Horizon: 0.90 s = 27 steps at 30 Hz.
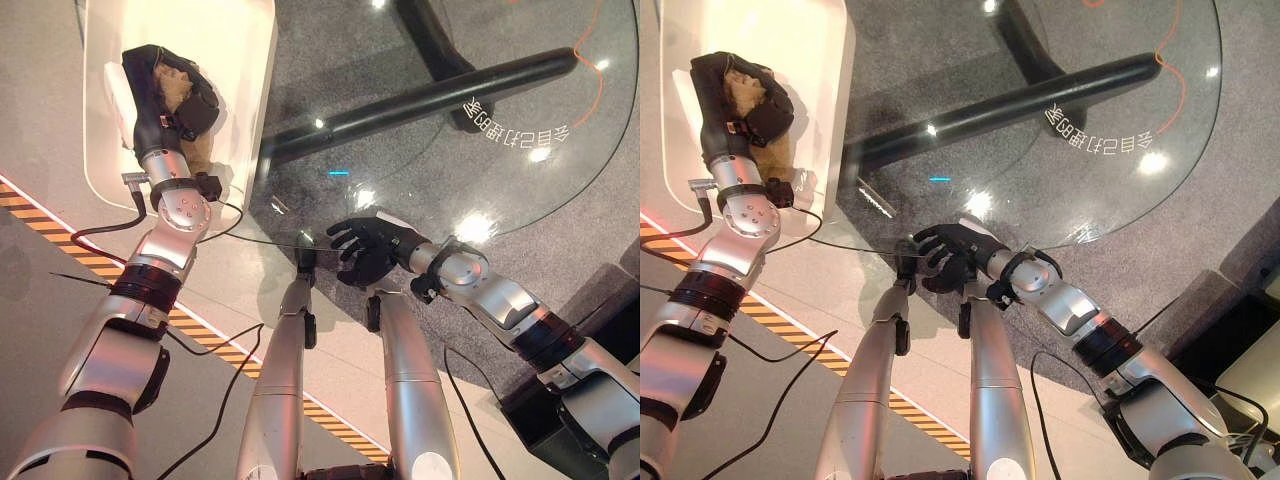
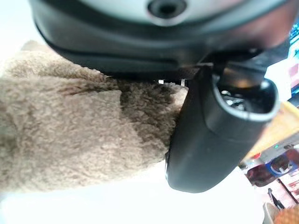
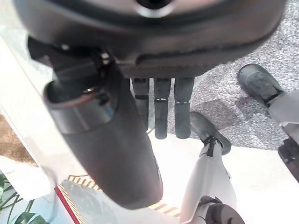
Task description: Wipe the table with a cloth and put it in the basket.
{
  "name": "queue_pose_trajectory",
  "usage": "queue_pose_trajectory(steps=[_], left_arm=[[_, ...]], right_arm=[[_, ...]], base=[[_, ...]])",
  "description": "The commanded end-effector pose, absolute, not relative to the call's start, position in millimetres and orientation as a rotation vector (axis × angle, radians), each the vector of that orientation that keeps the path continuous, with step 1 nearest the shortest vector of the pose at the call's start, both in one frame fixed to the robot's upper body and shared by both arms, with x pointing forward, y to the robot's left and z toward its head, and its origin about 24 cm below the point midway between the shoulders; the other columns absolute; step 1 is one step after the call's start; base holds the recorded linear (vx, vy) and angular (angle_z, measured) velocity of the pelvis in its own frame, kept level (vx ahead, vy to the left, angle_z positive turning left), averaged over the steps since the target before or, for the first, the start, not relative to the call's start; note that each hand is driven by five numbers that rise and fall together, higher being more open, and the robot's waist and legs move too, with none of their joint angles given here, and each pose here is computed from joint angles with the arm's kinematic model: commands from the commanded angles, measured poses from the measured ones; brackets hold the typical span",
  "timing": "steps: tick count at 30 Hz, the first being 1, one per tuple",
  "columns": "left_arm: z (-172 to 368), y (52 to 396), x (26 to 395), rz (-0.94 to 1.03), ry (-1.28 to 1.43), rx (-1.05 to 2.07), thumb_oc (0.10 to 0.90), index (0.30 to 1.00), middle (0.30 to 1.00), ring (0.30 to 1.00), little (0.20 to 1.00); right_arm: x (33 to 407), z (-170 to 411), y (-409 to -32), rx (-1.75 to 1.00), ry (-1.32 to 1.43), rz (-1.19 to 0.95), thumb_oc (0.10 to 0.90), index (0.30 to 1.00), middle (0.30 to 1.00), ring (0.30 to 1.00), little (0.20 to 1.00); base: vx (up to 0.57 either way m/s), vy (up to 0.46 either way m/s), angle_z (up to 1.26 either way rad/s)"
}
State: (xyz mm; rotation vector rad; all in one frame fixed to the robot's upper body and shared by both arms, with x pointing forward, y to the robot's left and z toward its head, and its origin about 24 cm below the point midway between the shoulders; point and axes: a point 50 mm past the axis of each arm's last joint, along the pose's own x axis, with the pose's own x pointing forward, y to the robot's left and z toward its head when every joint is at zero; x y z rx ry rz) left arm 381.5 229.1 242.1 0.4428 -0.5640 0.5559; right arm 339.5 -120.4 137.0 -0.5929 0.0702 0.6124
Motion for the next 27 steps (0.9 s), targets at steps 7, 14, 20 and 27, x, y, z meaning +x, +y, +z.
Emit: queue_pose_trajectory(steps=[7, 14, 20, 27], left_arm=[[268, 239, 381, 0.603, -0.617, 0.452, 0.1, 0.3, 0.3, 0.3, 0.2], [262, 242, 385, 0.587, -0.564, 0.466, 0.8, 0.9, 0.9, 0.9, 0.9], [260, 244, 384, 0.606, -0.561, 0.462, 0.8, 0.9, 0.9, 0.9, 0.9], [256, 243, 382, 0.581, -0.569, 0.396, 0.8, 0.9, 0.9, 0.9, 0.9]], right_arm=[[341, 114, -130, -0.573, 0.138, 0.546, 0.8, 0.9, 0.9, 0.9, 0.9], [339, 112, -126, -0.578, 0.125, 0.548, 0.8, 0.9, 0.9, 0.9, 0.9], [336, 109, -124, -0.577, 0.123, 0.551, 0.8, 0.9, 0.9, 0.9, 0.9], [334, 106, -122, -0.569, 0.121, 0.55, 0.8, 0.9, 0.9, 0.9, 0.9]], base=[[-0.01, -0.007, -0.01], [0.0, 0.0, 0.0], [0.0, 0.0, 0.0], [0.0, 0.0, 0.0]])
